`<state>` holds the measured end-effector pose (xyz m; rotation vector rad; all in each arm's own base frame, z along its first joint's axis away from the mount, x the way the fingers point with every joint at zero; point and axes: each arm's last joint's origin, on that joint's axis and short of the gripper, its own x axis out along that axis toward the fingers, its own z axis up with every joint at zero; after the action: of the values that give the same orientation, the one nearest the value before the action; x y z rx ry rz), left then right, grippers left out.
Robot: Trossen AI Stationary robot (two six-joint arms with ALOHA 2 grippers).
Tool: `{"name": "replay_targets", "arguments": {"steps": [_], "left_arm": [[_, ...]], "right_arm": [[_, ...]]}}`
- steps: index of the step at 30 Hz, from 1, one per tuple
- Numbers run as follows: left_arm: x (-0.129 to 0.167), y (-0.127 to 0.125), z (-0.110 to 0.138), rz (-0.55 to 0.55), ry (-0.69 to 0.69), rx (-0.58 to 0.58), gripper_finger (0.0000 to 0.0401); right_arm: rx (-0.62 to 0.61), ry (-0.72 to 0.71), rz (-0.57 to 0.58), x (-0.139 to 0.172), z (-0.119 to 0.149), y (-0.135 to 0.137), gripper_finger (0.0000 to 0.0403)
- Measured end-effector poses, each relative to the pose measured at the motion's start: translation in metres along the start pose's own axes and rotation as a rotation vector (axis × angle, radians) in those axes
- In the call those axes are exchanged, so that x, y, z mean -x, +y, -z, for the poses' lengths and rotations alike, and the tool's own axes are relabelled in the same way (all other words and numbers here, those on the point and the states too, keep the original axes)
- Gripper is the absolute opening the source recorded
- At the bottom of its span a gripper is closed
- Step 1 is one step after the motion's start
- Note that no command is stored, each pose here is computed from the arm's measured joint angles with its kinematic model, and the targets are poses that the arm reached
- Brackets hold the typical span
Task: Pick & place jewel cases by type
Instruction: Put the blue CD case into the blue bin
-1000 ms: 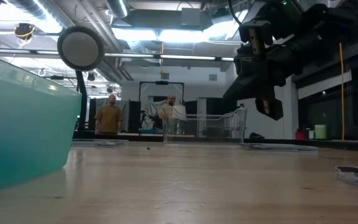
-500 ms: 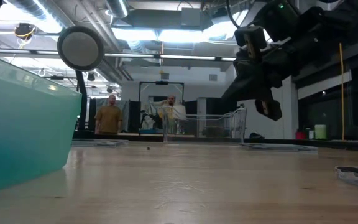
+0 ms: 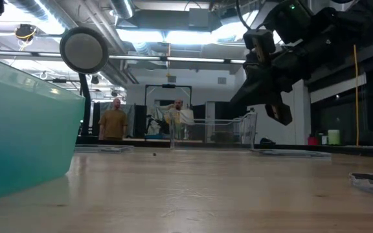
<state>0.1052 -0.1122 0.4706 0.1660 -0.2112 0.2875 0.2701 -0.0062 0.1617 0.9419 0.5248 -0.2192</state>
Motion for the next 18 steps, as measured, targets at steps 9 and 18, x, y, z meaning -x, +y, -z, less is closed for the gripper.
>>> {"name": "replay_targets", "arguments": {"steps": [9,18], "left_arm": [[0.003,0.014,-0.002,-0.001,0.001,0.462,0.0022],[0.004,0.007,0.007,0.034,0.045,0.707,0.0022]], "right_arm": [[0.055,-0.001,0.000,0.000,0.000,0.000,0.0007],[0.103,-0.005,-0.002,0.000,0.000,0.000,0.0007]]}}
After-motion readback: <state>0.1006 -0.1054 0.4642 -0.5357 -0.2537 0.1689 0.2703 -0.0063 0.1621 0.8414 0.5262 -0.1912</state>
